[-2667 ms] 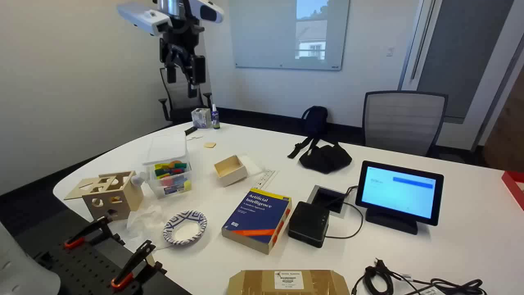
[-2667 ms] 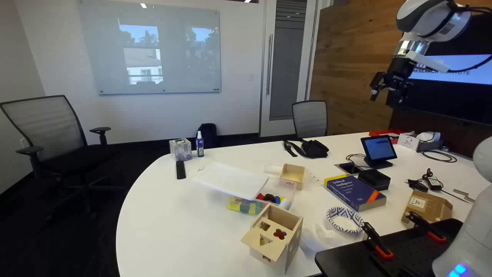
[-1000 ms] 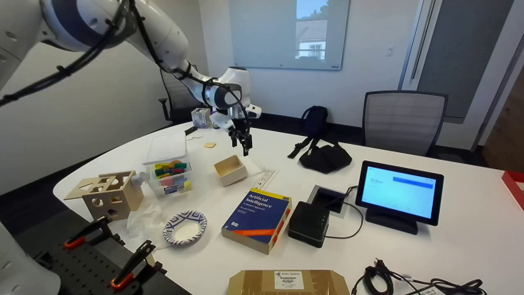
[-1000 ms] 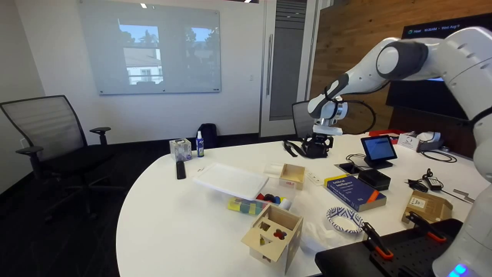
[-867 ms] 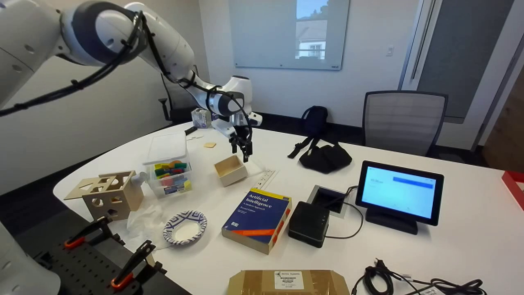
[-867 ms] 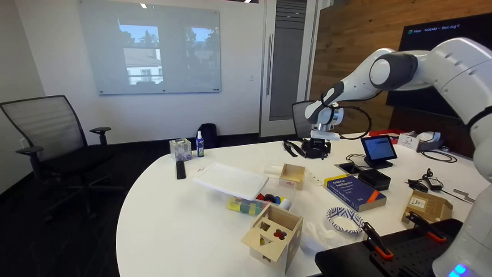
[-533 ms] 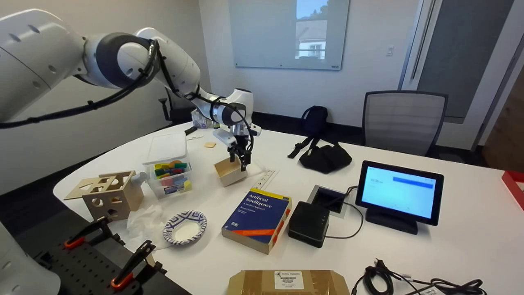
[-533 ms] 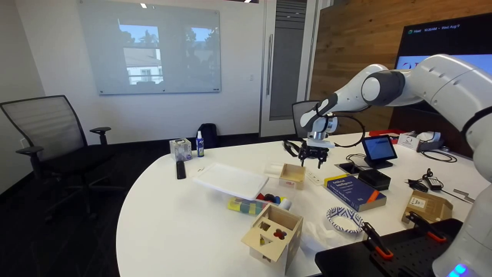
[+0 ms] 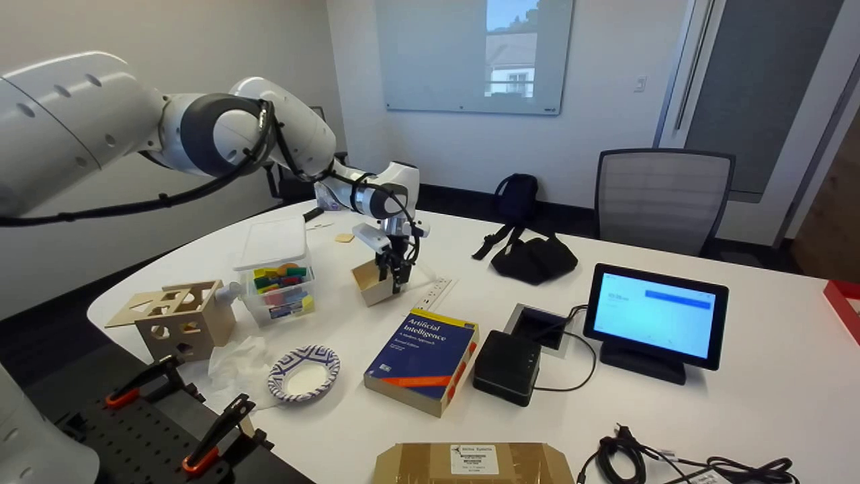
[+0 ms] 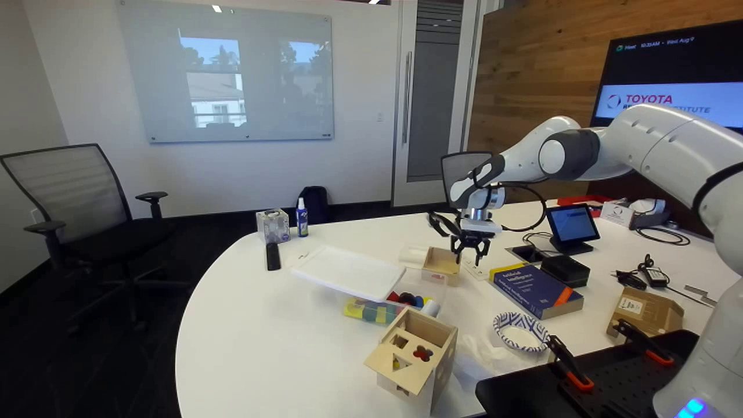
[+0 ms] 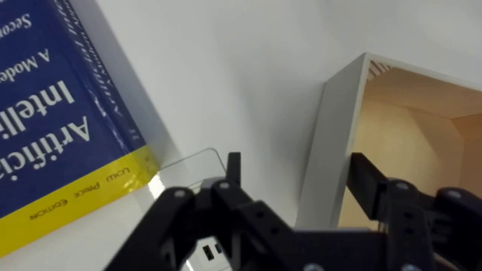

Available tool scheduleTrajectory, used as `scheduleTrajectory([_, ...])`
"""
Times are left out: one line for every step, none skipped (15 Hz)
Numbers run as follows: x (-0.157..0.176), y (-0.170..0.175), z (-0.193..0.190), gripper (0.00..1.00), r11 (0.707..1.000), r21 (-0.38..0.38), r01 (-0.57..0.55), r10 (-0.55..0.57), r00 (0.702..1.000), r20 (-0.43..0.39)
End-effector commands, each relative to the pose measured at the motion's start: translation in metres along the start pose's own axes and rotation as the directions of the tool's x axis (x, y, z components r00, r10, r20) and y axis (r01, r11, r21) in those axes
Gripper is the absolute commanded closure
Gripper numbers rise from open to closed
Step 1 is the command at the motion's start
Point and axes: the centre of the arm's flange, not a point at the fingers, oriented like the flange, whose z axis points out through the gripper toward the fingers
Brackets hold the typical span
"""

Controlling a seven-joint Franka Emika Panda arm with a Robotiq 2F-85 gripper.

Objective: Move the small wooden box forward, pick up the white container, put it in the lunchbox and put the white lid on the lunchbox

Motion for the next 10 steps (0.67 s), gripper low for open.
scheduleTrajectory([0.020, -0.010, 0.012, 0.58, 1.000, -0.006, -0.017, 0.017, 1.000, 0.025])
scheduleTrajectory([0.020, -0.011, 0.014, 0.65, 1.000, -0.006, -0.016, 0.016, 1.000, 0.027])
scheduleTrajectory([0.020, -0.013, 0.014, 0.73, 1.000, -0.003, -0.014, 0.014, 1.000, 0.025])
scheduleTrajectory([0.020, -0.013, 0.013, 0.80, 1.000, 0.002, -0.015, 0.015, 1.000, 0.025])
scheduleTrajectory([0.020, -0.015, 0.011, 0.89, 1.000, 0.006, -0.013, 0.013, 1.000, 0.022])
scheduleTrajectory([0.019, -0.017, 0.009, 0.95, 1.000, 0.009, -0.014, 0.013, 1.000, 0.020])
scheduleTrajectory([0.017, -0.020, 0.004, 1.00, 1.000, 0.017, -0.009, 0.009, 1.000, 0.017])
scheduleTrajectory([0.015, -0.022, -0.001, 1.00, 1.000, 0.026, -0.002, 0.001, 1.000, 0.013])
scheduleTrajectory([0.011, -0.024, -0.008, 1.00, 0.999, 0.042, -0.001, 0.001, 1.000, 0.006])
scheduleTrajectory([0.007, -0.025, -0.015, 0.98, 0.998, 0.055, -0.003, 0.003, 1.000, -0.007])
